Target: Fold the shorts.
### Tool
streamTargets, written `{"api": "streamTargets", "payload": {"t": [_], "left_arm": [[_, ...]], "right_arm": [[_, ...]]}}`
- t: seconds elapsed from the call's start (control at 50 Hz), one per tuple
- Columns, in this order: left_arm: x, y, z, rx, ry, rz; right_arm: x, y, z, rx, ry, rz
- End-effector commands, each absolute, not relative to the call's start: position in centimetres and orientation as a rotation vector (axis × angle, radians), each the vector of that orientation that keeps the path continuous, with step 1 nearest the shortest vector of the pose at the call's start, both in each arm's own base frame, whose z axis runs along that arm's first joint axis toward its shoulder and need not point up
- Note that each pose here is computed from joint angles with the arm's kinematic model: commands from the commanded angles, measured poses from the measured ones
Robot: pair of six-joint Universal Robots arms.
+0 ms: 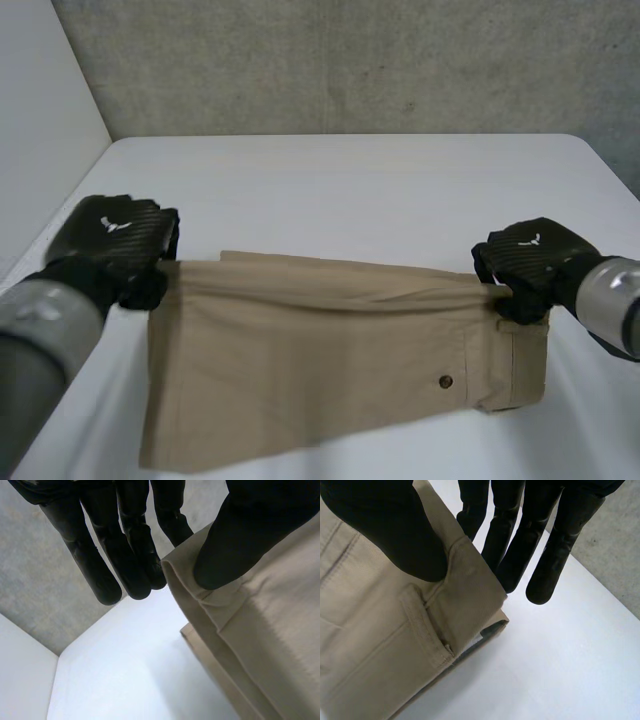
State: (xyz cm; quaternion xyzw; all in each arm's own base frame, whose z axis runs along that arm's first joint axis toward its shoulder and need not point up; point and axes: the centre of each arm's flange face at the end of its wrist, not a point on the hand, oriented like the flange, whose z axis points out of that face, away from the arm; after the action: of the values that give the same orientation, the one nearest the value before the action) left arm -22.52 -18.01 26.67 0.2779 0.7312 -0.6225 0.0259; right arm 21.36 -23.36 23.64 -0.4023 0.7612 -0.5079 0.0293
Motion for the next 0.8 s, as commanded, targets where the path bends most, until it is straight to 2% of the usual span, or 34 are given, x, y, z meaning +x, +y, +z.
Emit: {"api": "streamTargets", "payload": {"t": [0.02, 0.2, 0.38, 0.5, 0.56, 0.68, 0.74, 0.76, 0.8], "left_arm": [[-25.4, -25.4, 21.9, 0.889, 2.277, -1.808], [-28.5, -32.0, 17.7, 0.941, 2.229, -1.772], [-29.6, -35.4, 17.2, 0.902, 2.050, -1.865], [-30.7, -34.5, 16.8, 1.010, 1.947, -1.835], [-31.2, -33.9, 16.9, 1.035, 1.937, -1.838], [-31.0, -32.5, 19.8, 1.008, 1.903, -1.893], [-30.5, -31.6, 21.1, 0.993, 1.895, -1.906], [-30.3, -31.2, 21.5, 0.987, 1.895, -1.910], [-29.7, -30.3, 22.5, 0.970, 1.902, -1.922]], "right_arm": [[23.0, -28.3, 20.9, -1.238, 2.343, -1.581], [25.6, -32.0, 17.8, -1.280, 2.313, -1.602], [26.7, -35.3, 18.0, -1.210, 2.277, -1.929], [27.2, -35.4, 19.0, -1.195, 2.238, -1.992], [27.0, -35.3, 21.4, -1.139, 2.196, -2.065], [26.3, -34.0, 24.5, -1.027, 2.163, -2.107], [25.9, -32.9, 24.6, -1.011, 2.191, -2.059], [25.3, -31.3, 24.2, -1.014, 2.239, -1.979], [24.9, -30.2, 23.8, -1.021, 2.275, -1.921]]}}
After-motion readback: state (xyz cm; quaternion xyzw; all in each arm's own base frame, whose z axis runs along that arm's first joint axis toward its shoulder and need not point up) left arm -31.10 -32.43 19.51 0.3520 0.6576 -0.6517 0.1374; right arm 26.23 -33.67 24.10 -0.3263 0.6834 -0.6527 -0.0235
